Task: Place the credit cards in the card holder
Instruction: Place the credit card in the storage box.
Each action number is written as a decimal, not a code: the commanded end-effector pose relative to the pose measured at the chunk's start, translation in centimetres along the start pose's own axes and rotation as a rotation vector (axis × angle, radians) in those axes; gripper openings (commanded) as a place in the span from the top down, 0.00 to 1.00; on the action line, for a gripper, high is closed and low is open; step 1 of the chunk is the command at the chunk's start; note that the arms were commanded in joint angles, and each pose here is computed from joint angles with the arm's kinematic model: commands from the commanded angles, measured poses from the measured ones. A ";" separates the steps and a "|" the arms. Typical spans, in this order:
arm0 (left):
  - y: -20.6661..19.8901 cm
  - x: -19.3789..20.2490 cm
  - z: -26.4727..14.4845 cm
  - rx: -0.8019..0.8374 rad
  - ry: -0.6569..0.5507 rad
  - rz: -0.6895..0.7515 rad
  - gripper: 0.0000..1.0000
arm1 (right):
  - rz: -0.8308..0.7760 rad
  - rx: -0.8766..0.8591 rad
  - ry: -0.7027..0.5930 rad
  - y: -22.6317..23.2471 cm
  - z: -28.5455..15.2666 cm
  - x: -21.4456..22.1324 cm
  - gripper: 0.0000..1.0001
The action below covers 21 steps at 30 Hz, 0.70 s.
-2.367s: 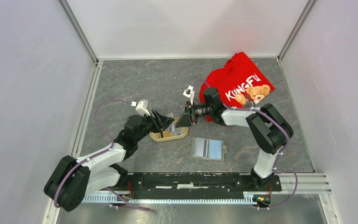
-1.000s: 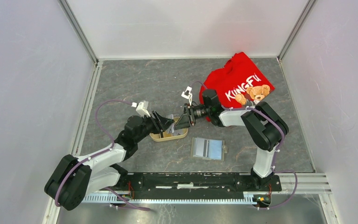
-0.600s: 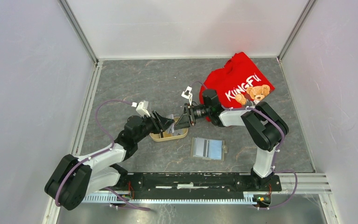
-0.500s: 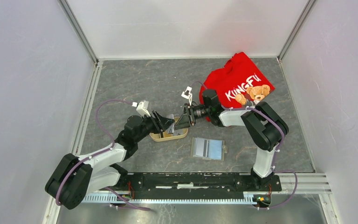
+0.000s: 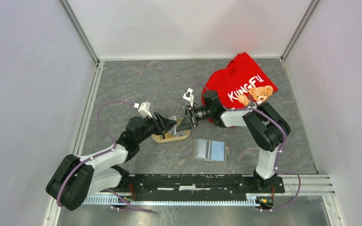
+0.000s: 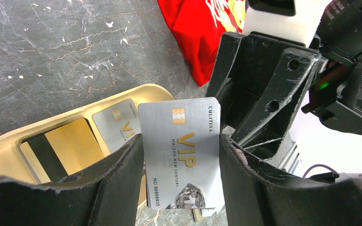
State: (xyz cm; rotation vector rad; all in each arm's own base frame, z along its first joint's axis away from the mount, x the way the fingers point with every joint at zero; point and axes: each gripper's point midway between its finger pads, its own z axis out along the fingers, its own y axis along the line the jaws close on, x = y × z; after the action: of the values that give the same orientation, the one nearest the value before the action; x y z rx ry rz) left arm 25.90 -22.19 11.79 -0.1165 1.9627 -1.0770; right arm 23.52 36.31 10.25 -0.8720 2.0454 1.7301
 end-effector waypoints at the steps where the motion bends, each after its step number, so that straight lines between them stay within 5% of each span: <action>1: -1.4 -1.0 -0.1 0.067 -0.031 0.037 0.57 | -0.045 0.024 0.002 -0.6 0.4 -0.5 0.59; 8: 0.2 -1.0 -0.3 -0.009 -0.047 -0.003 0.63 | -0.171 0.018 0.026 -0.4 0.1 -0.6 0.52; 14: 0.9 -1.2 -0.1 -0.060 -0.067 -0.119 0.66 | -0.413 -0.008 0.041 0.9 -0.4 -0.7 0.37; 21: 1.4 -1.6 0.2 -0.109 -0.087 -0.232 0.69 | -0.697 -0.003 0.041 2.8 0.5 -0.2 0.34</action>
State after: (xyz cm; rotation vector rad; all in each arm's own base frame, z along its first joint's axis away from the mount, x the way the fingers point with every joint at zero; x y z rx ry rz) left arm 26.39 -21.09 10.89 -0.3052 1.9932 -1.0676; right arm 22.22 36.22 10.45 -1.2895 1.7182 1.4671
